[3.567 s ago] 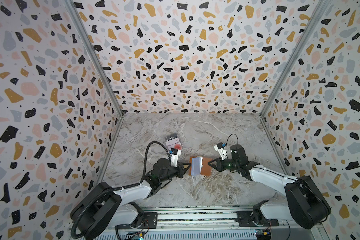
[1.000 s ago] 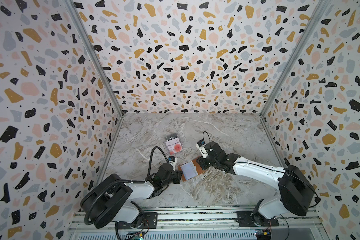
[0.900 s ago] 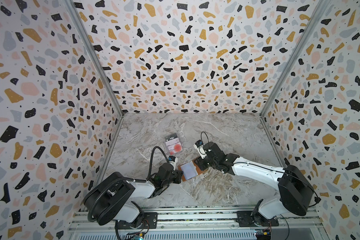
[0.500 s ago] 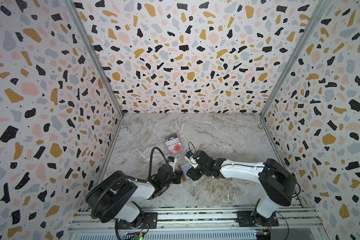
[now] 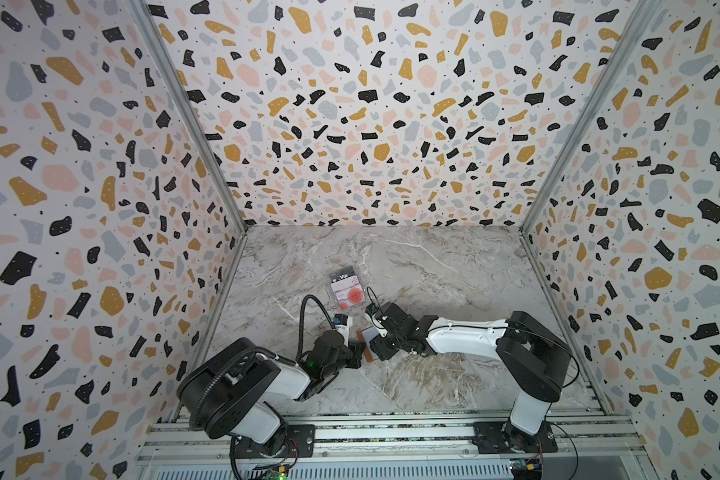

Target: Take the credit cards out of the card holder

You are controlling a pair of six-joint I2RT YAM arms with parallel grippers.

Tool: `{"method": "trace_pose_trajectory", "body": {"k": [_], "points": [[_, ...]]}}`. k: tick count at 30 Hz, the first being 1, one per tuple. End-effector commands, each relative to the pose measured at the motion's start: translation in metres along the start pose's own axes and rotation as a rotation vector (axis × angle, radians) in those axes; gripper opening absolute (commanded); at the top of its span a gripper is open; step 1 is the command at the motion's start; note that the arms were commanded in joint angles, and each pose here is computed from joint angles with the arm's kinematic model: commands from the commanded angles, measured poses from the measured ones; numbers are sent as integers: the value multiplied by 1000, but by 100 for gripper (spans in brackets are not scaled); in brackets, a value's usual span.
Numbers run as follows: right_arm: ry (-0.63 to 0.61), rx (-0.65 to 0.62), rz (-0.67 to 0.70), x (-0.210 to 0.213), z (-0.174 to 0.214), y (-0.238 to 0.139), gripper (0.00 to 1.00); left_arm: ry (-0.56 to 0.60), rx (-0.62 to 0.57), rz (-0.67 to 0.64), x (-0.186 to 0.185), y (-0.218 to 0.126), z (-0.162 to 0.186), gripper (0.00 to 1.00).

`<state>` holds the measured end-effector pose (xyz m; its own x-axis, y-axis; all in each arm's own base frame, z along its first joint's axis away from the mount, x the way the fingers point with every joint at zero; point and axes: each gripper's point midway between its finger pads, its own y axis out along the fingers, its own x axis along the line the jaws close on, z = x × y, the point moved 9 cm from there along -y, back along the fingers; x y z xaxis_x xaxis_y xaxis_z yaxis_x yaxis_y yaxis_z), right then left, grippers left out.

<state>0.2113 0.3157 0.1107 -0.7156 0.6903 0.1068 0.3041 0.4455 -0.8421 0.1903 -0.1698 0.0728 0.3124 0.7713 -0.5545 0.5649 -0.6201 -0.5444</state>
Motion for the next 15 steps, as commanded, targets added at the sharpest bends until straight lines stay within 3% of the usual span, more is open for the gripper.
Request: {"method": "trace_pose_trajectory", "body": {"k": [1, 8, 15], "points": [[-17, 5, 3, 4, -3, -4, 67, -3, 52, -37, 8, -2, 13, 7], [-24, 30, 60, 1, 5, -4, 66, -7, 54, -46, 10, -1, 15, 6], [-24, 11, 76, -1, 5, -11, 57, -10, 58, -52, 12, 0, 16, 5]]}}
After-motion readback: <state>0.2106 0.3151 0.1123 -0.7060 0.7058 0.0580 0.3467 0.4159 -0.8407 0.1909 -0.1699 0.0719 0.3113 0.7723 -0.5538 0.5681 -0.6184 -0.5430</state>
